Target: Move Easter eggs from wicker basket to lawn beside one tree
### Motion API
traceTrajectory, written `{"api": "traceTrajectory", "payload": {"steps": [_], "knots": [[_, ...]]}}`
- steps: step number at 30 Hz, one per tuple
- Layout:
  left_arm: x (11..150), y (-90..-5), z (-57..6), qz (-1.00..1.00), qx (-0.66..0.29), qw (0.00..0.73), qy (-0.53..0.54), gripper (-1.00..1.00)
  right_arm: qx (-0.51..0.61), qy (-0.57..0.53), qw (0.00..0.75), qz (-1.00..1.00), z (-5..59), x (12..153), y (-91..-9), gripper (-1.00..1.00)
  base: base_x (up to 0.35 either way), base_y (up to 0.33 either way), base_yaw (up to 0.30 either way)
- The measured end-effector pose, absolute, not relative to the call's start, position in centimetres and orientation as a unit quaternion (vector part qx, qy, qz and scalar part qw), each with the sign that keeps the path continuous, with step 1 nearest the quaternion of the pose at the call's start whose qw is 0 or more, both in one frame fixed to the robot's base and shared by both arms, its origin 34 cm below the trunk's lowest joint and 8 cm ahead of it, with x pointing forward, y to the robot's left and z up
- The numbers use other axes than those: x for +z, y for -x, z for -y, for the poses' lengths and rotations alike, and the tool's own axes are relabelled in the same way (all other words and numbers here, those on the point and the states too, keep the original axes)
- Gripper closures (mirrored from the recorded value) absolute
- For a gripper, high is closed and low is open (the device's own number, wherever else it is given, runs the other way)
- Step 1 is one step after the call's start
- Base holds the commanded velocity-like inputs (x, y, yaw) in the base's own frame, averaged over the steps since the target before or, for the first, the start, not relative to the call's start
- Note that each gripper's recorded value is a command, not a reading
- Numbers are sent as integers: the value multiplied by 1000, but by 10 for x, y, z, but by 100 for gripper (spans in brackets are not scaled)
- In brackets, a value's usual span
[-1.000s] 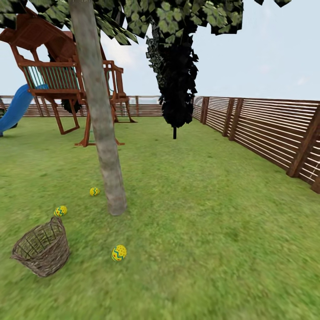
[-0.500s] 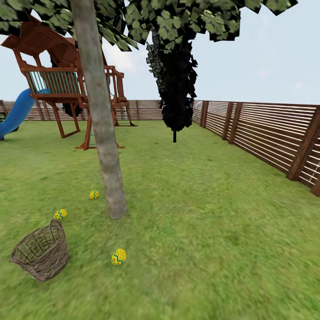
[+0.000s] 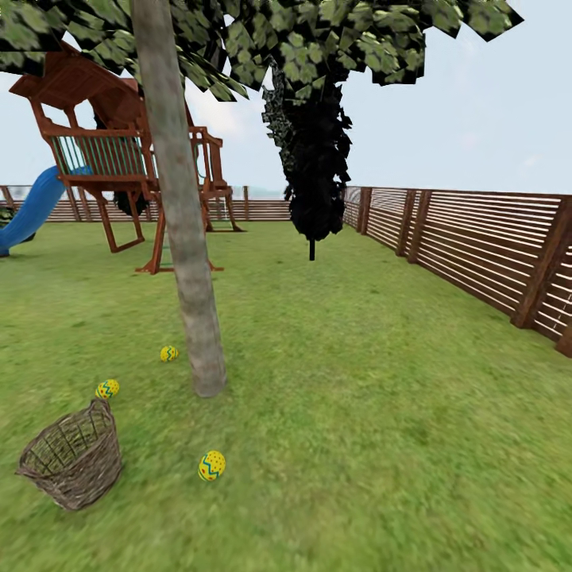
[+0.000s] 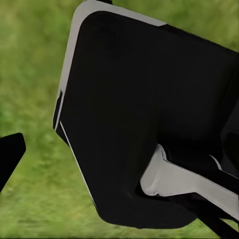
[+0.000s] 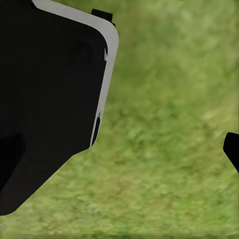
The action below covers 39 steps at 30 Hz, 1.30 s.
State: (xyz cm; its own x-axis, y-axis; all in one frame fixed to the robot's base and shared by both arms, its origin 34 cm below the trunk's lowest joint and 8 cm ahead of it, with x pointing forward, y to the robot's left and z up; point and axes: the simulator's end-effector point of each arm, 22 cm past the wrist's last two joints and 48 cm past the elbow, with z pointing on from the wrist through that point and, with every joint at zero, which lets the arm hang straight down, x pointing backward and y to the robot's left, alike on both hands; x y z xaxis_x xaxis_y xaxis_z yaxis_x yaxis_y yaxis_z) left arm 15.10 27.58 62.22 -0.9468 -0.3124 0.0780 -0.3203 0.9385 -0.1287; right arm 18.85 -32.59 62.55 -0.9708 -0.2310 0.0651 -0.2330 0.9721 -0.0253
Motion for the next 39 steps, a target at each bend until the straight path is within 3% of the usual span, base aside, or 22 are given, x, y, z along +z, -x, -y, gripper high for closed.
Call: {"api": "traceTrajectory", "payload": {"steps": [26,39], "knots": [[622,-117,-269,984,72,40,-161,-100,7,-115,56,992,320,624,-136,-100,0,0,0],[622,-120,-265,983,75,38,-162,-100,-18,-129,53,990,274,621,-137,-100,0,0,240]]}}
